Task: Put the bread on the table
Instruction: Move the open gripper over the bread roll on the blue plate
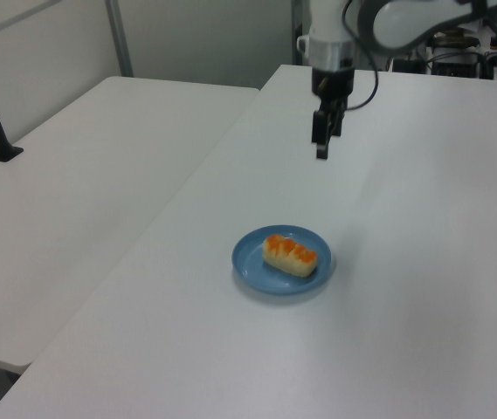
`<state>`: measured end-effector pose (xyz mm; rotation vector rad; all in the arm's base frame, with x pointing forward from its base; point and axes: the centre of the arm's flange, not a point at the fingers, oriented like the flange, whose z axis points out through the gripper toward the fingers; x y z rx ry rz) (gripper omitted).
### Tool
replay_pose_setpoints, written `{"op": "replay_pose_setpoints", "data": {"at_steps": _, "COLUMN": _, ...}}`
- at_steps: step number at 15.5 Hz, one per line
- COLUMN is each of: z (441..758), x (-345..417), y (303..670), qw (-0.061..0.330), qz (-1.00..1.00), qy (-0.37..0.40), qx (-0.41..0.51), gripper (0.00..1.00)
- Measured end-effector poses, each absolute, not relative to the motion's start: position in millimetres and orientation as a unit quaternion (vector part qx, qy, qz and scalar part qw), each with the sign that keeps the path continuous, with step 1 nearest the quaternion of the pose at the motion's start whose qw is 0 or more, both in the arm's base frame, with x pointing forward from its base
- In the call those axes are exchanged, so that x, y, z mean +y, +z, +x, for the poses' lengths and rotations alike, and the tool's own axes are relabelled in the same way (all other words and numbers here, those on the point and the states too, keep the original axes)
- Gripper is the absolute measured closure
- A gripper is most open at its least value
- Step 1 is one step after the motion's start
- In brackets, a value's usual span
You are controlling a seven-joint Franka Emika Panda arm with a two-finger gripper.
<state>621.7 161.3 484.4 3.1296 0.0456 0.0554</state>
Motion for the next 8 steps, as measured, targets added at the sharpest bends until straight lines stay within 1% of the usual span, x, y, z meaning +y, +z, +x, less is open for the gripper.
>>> {"op": "replay_pose_setpoints", "data": {"at_steps": 4, "z": 637, "x": 204, "y": 435, "qw": -0.018, "qz": 0.999, "qy": 0.037, "qx": -0.026, "gripper": 0.0}}
{"op": "replay_pose_setpoints", "data": {"at_steps": 8, "z": 645, "x": 247, "y": 396, "qw": -0.041, "qz": 0.994, "qy": 0.067, "qx": -0.08, "gripper": 0.0}}
